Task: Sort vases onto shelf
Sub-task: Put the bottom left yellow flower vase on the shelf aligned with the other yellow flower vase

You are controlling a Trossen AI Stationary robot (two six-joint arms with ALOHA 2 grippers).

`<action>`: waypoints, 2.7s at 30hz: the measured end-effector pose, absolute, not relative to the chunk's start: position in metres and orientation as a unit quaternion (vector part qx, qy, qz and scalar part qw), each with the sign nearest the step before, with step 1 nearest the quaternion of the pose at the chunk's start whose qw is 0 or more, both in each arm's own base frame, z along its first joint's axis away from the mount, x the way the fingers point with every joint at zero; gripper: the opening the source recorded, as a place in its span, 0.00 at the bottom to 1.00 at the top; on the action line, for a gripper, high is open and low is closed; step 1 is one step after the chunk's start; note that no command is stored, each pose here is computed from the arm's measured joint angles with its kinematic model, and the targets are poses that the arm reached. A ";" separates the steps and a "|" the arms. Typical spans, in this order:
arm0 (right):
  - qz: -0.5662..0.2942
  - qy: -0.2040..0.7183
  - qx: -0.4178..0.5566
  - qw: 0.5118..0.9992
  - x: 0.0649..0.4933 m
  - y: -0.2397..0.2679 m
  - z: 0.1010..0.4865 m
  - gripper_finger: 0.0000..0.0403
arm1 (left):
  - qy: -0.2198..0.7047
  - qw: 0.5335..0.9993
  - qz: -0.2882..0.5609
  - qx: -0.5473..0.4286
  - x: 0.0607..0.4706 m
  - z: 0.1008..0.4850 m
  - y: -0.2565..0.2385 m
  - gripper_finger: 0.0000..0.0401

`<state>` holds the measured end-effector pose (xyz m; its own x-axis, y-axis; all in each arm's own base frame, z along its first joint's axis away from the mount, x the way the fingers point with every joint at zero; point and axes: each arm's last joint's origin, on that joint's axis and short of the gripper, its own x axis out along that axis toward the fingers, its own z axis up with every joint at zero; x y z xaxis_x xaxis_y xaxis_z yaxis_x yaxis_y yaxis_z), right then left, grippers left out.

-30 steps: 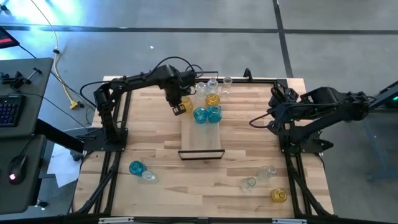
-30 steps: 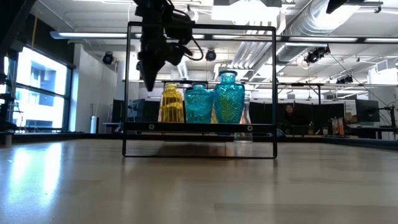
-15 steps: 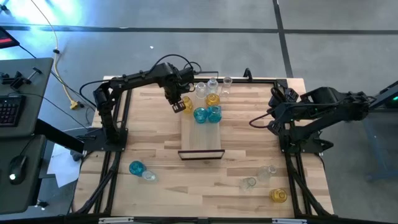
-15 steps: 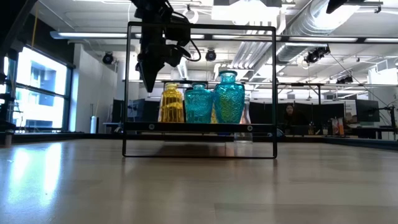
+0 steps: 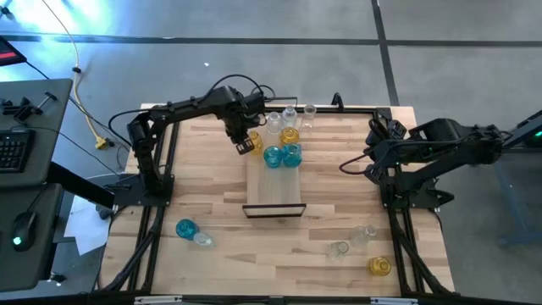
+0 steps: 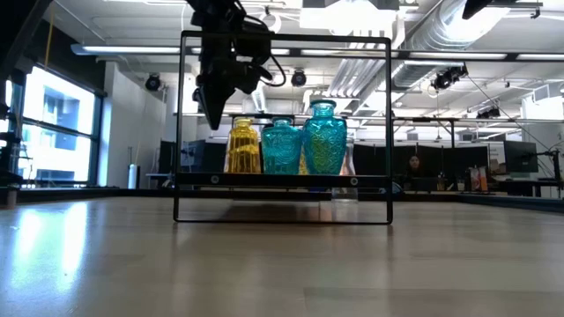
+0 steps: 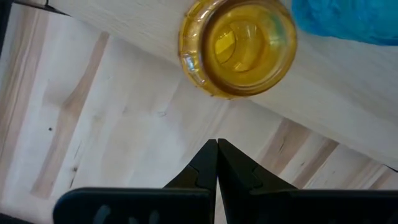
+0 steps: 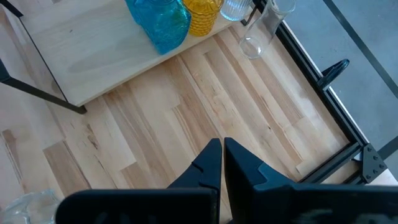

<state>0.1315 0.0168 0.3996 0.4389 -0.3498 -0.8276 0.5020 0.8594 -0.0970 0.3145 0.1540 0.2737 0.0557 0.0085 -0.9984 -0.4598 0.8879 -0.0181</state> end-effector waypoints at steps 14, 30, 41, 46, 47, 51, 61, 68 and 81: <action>-0.250 0.467 0.078 0.845 0.132 0.017 0.400 0.00 | 0.643 0.730 0.157 -0.171 0.324 0.273 0.151 0.00; -0.248 0.468 0.074 0.845 0.132 0.017 0.400 0.00 | 0.606 0.763 0.147 -0.171 0.336 0.274 0.149 0.00; -0.246 0.469 0.081 0.844 0.132 0.017 0.399 0.00 | 0.668 0.714 0.158 -0.134 0.324 0.272 0.142 0.00; -0.246 0.470 0.081 0.844 0.132 0.017 0.399 0.00 | 0.655 0.725 0.171 -0.127 0.324 0.272 0.152 0.00; -0.246 0.469 0.081 0.844 0.132 0.017 0.399 0.00 | 0.649 0.729 0.175 -0.128 0.324 0.272 0.155 0.00; -0.248 0.469 0.085 0.844 0.132 0.017 0.399 0.00 | 0.631 0.743 0.185 -0.127 0.326 0.273 0.161 0.00; -0.246 0.469 0.082 0.844 0.132 0.017 0.399 0.00 | 0.627 0.746 0.175 -0.145 0.327 0.273 0.159 0.00; -0.245 0.470 0.080 0.844 0.132 0.017 0.399 0.00 | 0.606 0.761 0.166 -0.159 0.332 0.273 0.158 0.00; -0.246 0.470 0.081 0.844 0.132 0.017 0.399 0.00 | 0.578 0.784 0.161 -0.162 0.340 0.275 0.156 0.00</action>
